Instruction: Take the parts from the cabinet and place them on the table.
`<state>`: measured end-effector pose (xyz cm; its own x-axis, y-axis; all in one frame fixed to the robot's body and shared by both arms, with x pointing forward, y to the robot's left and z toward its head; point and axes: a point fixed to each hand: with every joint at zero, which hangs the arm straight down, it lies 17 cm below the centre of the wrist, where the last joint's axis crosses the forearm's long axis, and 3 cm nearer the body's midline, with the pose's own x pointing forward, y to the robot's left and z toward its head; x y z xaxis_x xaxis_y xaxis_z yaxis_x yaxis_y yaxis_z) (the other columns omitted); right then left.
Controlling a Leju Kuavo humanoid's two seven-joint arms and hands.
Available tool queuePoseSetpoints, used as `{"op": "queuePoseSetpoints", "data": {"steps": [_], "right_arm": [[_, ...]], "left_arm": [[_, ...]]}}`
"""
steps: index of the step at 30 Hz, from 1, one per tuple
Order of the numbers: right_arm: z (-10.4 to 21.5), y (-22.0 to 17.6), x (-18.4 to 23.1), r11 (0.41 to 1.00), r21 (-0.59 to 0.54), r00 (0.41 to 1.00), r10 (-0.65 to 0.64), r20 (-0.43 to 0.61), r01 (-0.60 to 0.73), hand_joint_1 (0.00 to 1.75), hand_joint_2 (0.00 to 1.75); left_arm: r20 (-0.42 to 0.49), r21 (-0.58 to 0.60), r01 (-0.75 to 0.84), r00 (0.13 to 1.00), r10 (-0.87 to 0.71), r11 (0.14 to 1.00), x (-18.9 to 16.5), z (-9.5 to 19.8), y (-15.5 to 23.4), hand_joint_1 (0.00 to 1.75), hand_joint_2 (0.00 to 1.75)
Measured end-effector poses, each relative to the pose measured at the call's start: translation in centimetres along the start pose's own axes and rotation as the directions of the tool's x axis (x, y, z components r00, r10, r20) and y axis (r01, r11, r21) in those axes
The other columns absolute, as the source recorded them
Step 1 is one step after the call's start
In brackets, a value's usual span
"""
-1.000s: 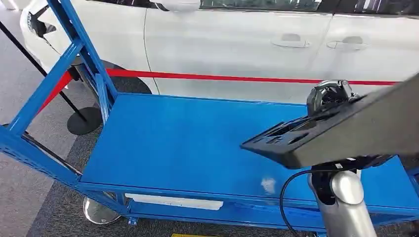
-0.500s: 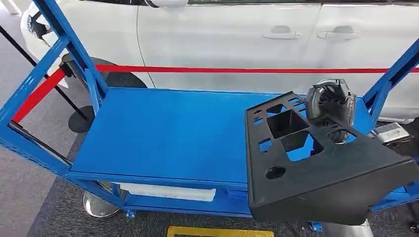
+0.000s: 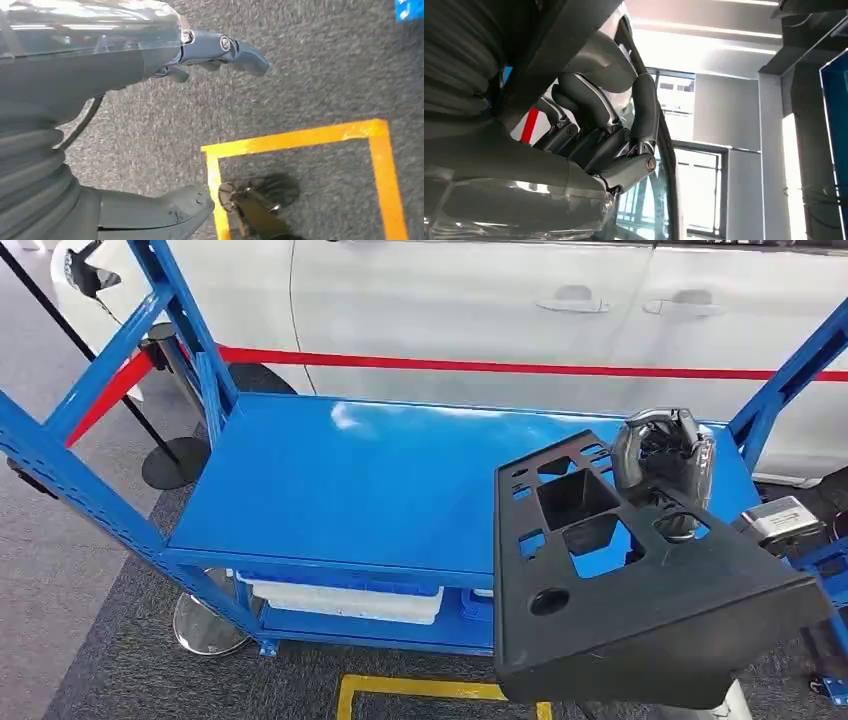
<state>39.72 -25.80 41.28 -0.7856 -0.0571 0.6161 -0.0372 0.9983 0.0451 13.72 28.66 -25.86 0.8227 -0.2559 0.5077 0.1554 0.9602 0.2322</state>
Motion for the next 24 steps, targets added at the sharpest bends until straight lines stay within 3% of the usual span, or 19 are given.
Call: {"op": "queuePoseSetpoints", "data": {"steps": [24], "right_arm": [[-0.08, -0.22, 0.02, 1.000, -0.005, 1.000, 0.007, 0.002, -0.007, 1.75, 1.75]], "left_arm": [[0.002, -0.007, 0.034, 0.999, -0.034, 0.999, -0.35, 0.02, 0.48, 0.00, 1.75]]}}
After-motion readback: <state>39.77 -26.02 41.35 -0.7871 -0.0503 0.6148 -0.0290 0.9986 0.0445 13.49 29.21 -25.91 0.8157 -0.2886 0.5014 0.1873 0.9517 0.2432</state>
